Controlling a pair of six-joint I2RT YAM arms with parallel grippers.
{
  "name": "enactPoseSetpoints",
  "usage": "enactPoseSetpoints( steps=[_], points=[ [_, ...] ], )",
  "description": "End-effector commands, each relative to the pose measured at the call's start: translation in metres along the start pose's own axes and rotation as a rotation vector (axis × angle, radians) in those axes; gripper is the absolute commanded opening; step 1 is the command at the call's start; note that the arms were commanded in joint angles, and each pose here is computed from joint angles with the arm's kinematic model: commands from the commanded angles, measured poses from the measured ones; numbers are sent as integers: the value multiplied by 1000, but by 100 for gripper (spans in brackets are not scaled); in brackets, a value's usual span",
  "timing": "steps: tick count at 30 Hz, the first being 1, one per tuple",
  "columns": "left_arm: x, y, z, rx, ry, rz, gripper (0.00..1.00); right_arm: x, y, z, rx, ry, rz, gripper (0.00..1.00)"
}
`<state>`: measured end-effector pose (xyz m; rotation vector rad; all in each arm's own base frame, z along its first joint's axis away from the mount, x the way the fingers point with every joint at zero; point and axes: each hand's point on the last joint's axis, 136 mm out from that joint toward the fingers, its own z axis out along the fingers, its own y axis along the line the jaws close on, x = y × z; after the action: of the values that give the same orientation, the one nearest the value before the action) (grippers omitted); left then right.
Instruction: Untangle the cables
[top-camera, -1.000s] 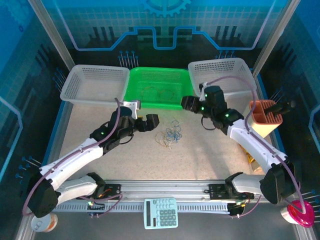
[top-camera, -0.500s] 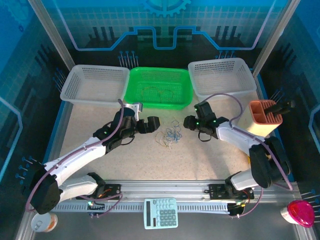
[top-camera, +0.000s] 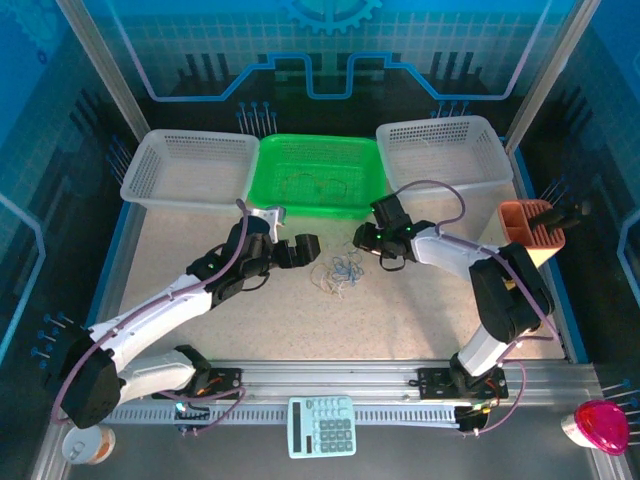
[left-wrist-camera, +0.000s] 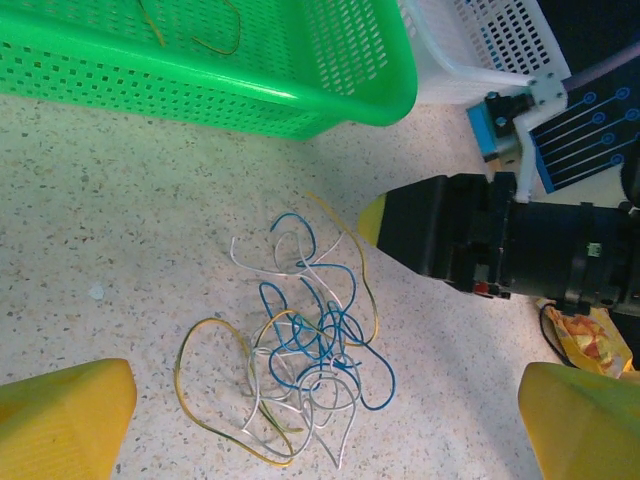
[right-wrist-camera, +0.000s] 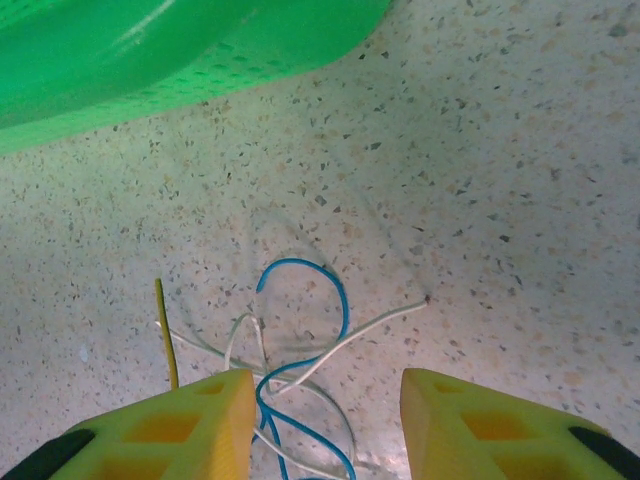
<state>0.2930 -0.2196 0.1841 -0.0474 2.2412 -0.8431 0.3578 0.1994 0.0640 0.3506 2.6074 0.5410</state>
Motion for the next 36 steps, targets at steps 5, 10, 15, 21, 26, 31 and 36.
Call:
enactPoseSetpoints(
  steps=[5,10,15,21,26,31,36],
  points=[
    [-5,-5,-6,34,-24,-19,99,0,6,17,15,14,31,43],
    [-6,-6,-8,38,-28,-18,99,0,6,23,20,18,33,41],
    [-5,-6,-8,39,-26,-19,99,-1,6,27,24,24,30,38],
    [-6,-5,-10,38,-32,-22,99,0,6,30,20,23,26,23],
    [-6,-5,-11,39,-36,-25,99,0,5,28,6,18,20,8],
    [-6,-6,-12,43,-38,-27,99,-2,10,15,-27,-5,9,0],
    [-7,-7,-13,49,-41,-25,99,-15,31,-17,-114,-64,-20,0]
  ],
)
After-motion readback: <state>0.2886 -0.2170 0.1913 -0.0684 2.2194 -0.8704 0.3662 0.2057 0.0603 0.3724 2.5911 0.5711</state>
